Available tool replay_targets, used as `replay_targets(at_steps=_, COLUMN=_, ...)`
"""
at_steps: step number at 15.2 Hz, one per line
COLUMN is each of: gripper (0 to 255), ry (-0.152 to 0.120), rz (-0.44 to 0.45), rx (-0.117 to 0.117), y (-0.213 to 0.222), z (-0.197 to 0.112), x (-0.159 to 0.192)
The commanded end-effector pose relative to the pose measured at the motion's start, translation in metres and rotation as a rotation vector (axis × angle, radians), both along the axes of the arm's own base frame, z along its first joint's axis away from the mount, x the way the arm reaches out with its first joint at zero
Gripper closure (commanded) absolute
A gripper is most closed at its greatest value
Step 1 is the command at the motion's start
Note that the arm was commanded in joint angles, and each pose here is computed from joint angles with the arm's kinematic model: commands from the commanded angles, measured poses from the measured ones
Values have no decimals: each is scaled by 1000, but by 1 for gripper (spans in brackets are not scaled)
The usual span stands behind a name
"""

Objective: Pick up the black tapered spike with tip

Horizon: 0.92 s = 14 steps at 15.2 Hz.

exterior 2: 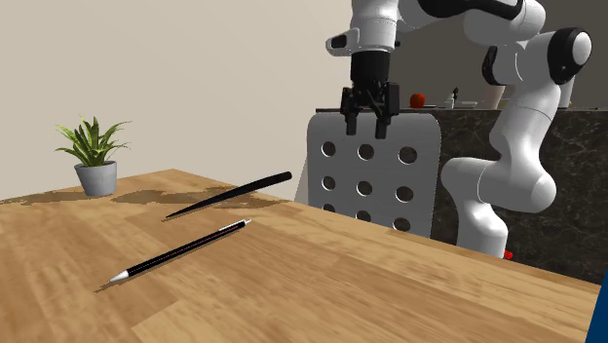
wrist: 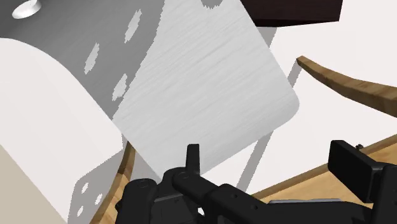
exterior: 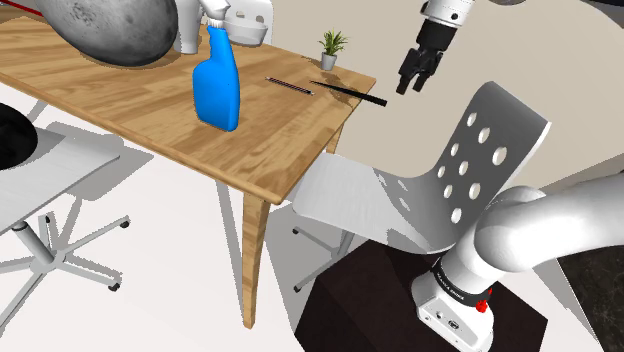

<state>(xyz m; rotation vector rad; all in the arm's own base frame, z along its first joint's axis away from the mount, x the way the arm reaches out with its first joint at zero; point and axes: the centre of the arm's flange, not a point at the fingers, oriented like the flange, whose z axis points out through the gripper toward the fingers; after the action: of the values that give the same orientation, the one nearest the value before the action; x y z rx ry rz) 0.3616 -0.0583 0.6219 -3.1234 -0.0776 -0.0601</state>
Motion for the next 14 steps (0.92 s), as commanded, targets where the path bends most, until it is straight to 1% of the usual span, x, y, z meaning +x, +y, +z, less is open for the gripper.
replay_targets(at_steps=1, gripper=0, ry=11, rz=44, rx=-7, y=-12, z=-6, x=25)
replay_targets(at_steps=8, gripper=0, ry=50, rz=187, rx=-27, y=-41, z=-28, x=115)
replay_targets(at_steps=14, gripper=0, ry=83, rz=310, rx=-44, y=-56, z=-49, x=194)
